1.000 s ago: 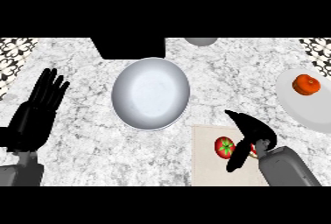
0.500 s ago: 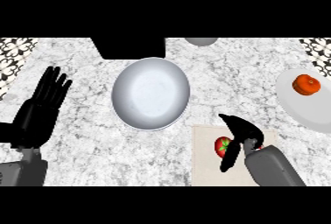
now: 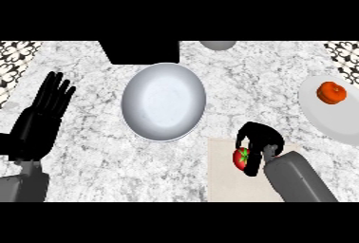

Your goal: Pick the tomato from the placemat and place it in the bowl

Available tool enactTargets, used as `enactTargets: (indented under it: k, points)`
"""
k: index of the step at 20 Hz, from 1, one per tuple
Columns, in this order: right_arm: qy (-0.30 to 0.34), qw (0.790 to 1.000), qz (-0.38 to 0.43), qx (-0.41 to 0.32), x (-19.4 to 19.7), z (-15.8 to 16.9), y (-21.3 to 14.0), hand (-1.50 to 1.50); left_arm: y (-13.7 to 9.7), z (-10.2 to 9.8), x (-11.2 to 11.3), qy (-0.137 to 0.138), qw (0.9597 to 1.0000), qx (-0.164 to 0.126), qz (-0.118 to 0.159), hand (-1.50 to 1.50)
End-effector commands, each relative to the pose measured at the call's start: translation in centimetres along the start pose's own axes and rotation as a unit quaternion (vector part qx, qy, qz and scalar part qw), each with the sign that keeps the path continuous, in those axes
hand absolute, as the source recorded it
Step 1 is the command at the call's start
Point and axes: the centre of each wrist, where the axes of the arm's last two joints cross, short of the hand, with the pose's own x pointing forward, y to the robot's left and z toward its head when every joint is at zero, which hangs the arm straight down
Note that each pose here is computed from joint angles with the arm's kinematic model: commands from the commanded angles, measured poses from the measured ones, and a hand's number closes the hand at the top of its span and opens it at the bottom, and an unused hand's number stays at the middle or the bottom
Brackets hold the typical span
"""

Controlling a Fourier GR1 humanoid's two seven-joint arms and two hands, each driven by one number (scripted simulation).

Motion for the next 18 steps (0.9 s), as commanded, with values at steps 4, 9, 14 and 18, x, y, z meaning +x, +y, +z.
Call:
enactTargets:
  k: [4,9,14,18]
  points:
    - [-0.054,0.997,0.037,-0.029,5.5,0.4,2.8,1.50,0.3,0.1,-0.2,0.000,1.0000,-0.001,-0.003,0.00]
    - [-0.176,0.973,0.084,-0.122,15.8,7.1,5.7,1.50,-2.2,-0.8,-0.2,0.000,0.9990,-0.041,0.015,0.00]
    - [-0.182,0.963,0.105,-0.167,18.8,10.0,8.9,1.50,-2.4,-1.7,-0.1,-0.001,0.9993,-0.035,0.007,0.00]
    - [-0.175,0.955,0.087,-0.225,20.1,11.5,10.0,1.50,-2.4,-1.6,-0.3,0.003,0.9994,-0.034,0.003,0.00]
